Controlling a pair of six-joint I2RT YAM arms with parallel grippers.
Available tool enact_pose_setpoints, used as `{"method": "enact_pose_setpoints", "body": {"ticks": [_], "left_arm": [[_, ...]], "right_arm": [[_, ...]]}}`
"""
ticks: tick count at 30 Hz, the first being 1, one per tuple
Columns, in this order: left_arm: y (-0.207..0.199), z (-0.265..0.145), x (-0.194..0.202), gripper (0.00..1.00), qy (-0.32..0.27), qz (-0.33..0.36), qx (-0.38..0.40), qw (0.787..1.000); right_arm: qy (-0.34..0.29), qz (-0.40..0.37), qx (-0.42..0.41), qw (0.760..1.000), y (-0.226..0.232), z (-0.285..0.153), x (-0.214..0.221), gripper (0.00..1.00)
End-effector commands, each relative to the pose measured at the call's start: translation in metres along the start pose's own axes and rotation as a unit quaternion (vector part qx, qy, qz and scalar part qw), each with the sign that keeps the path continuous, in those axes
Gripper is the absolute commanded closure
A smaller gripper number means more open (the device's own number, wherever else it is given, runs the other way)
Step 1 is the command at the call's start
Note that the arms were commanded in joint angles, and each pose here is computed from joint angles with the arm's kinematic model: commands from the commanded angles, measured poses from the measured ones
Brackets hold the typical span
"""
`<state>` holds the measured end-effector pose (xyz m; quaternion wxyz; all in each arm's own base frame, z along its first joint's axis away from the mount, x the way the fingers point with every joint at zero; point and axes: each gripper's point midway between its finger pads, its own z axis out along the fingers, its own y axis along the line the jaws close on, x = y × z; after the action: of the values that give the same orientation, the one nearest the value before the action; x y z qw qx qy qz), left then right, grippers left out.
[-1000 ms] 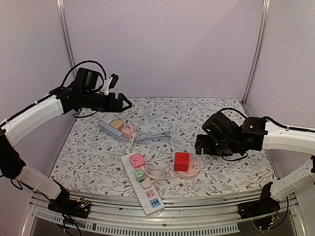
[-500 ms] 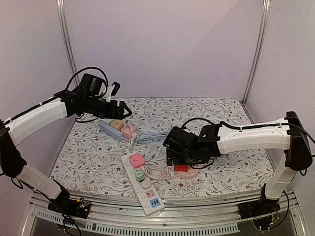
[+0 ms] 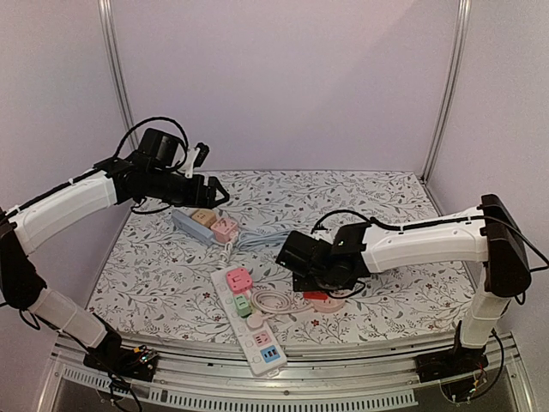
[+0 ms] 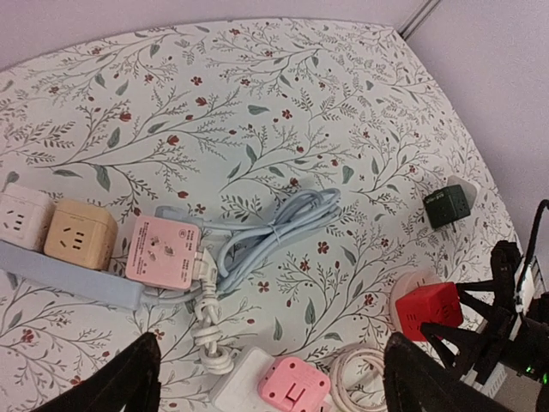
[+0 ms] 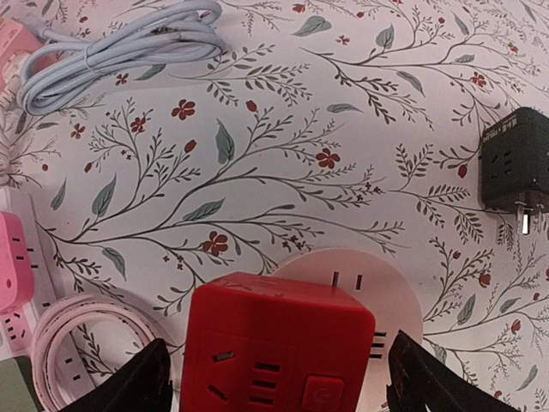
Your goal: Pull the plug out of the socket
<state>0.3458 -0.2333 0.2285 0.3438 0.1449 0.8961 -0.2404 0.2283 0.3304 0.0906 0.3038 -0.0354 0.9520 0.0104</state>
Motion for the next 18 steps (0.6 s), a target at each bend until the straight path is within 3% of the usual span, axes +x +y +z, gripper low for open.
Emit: {"method": "enact_pose_setpoints", "body": {"ticks": [1, 8, 18], "left_arm": [[-0.002, 0.000, 0.003, 0.12, 0.002, 0.012, -0.002, 1.000], [-0.002, 0.001, 0.004, 0.12, 0.005, 0.010, -0.004, 1.000], [-0.013, 0.012, 0.015, 0.12, 0.027, 0.009, 0.017, 0.999]], "right_arm": [[-0.007, -0.005, 0.010, 1.000, 0.007, 0.007, -0.001, 0.19], [-0.008, -0.006, 0.011, 1.000, 0.009, 0.013, 0.002, 0.34], [-0.022, 0.004, -0.040, 0.999, 0.020, 0.010, -0.001, 0.68]]}}
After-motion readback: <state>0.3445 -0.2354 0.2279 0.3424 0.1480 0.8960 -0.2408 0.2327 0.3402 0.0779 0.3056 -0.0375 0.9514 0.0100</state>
